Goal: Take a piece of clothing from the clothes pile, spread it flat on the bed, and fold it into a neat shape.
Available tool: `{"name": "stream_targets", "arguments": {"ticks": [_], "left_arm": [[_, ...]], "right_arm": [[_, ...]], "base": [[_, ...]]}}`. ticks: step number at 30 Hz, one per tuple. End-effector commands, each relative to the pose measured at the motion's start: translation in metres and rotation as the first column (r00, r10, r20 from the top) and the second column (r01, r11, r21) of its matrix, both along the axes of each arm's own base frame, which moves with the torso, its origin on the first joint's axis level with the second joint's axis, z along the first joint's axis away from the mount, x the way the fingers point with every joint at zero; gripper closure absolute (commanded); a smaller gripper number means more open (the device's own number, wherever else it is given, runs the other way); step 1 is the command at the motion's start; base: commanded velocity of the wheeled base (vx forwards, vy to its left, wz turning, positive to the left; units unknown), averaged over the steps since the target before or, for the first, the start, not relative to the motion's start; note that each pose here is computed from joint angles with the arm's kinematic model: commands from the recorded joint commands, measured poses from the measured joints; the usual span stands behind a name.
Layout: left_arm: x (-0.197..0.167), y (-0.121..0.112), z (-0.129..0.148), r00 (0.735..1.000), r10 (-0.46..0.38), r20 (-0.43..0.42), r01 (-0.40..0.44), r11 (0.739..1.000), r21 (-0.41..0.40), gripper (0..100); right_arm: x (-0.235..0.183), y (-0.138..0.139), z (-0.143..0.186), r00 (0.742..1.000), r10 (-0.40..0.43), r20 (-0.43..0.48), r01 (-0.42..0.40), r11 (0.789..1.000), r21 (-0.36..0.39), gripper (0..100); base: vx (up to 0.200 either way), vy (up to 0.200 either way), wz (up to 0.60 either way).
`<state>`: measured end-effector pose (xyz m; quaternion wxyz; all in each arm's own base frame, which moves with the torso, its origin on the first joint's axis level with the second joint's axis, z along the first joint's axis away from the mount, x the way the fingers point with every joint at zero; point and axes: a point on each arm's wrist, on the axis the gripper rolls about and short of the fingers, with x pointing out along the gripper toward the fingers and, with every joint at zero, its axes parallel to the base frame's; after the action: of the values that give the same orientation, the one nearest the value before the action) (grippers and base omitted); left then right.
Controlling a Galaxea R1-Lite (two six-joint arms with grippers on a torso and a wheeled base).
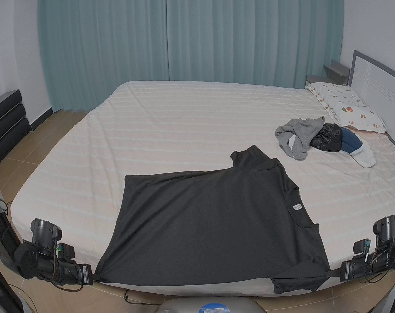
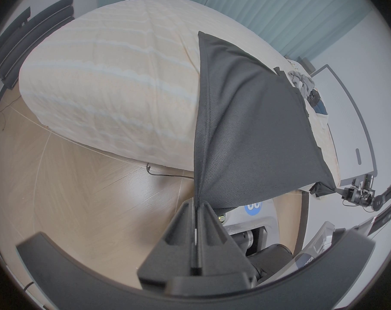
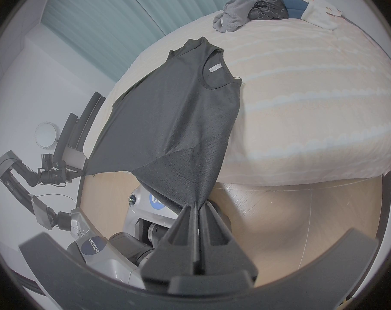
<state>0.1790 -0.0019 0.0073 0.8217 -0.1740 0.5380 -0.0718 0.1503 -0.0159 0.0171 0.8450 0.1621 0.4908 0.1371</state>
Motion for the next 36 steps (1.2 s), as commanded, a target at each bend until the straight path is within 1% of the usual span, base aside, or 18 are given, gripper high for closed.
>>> {"name": "stream_targets", "arguments": {"ticks": [1, 3, 7, 13, 16, 19, 20, 21, 24, 27, 31, 36], "left_arm": [[-0.008, 0.000, 0.004, 1.000, 0.010, 0.006, -0.010, 1.000, 0.025, 100], [-0.011, 0.000, 0.003, 1.000, 0.017, -0.005, -0.016, 0.999, 0.041, 100], [-0.017, -0.001, 0.002, 1.000, 0.012, -0.020, -0.011, 0.999, 0.049, 100], [-0.015, -0.001, 0.007, 1.000, 0.015, 0.015, -0.016, 0.999, 0.048, 100], [0.000, 0.000, 0.017, 0.994, 0.038, 0.101, -0.041, 0.999, 0.030, 100], [0.009, 0.000, 0.029, 0.983, 0.099, 0.158, -0.099, 0.995, -0.010, 100], [0.014, -0.001, 0.036, 0.974, 0.133, 0.183, -0.128, 0.991, -0.037, 100], [0.019, -0.001, 0.040, 0.967, 0.154, 0.201, -0.145, 0.988, -0.057, 100], [0.030, -0.002, 0.047, 0.957, 0.171, 0.232, -0.157, 0.984, -0.079, 100], [0.040, -0.002, 0.053, 0.946, 0.205, 0.253, -0.183, 0.977, -0.106, 100], [0.047, -0.003, 0.059, 0.931, 0.264, 0.254, -0.229, 0.960, -0.160, 100], [0.048, -0.003, 0.059, 0.930, 0.269, 0.251, -0.232, 0.958, -0.167, 100]], "right_arm": [[-0.009, 0.001, 0.006, 1.000, -0.005, 0.015, 0.005, 1.000, -0.003, 100], [-0.011, 0.001, 0.008, 1.000, -0.003, 0.012, 0.003, 1.000, -0.002, 100], [-0.014, 0.002, 0.011, 1.000, 0.007, 0.020, -0.007, 1.000, -0.009, 100], [-0.012, 0.002, 0.013, 0.999, 0.020, 0.038, -0.019, 1.000, -0.017, 100], [-0.004, 0.000, 0.016, 0.997, 0.016, 0.070, -0.015, 1.000, -0.016, 100], [0.007, -0.001, 0.022, 0.994, 0.017, 0.108, -0.017, 1.000, 0.001, 100], [0.013, -0.002, 0.025, 0.992, 0.003, 0.124, -0.006, 1.000, 0.019, 100], [0.019, -0.002, 0.028, 0.991, -0.009, 0.136, 0.004, 0.999, 0.036, 100], [0.032, -0.002, 0.035, 0.987, -0.034, 0.156, 0.024, 0.998, 0.063, 100], [0.046, -0.003, 0.040, 0.983, -0.051, 0.178, 0.038, 0.996, 0.075, 100], [0.056, -0.005, 0.043, 0.979, -0.059, 0.193, 0.045, 0.996, 0.079, 100], [0.064, -0.006, 0.041, 0.980, -0.059, 0.191, 0.044, 0.996, 0.080, 100]], "base": [[0.000, 0.000, 0.00], [0.000, 0.000, 0.00], [0.000, 0.000, 0.00], [0.000, 0.000, 0.00], [0.000, 0.000, 0.00], [0.000, 0.000, 0.00], [0.000, 0.000, 0.00], [0.000, 0.000, 0.00], [0.000, 0.000, 0.00], [0.000, 0.000, 0.00], [0.000, 0.000, 0.00], [0.000, 0.000, 0.00]]}}
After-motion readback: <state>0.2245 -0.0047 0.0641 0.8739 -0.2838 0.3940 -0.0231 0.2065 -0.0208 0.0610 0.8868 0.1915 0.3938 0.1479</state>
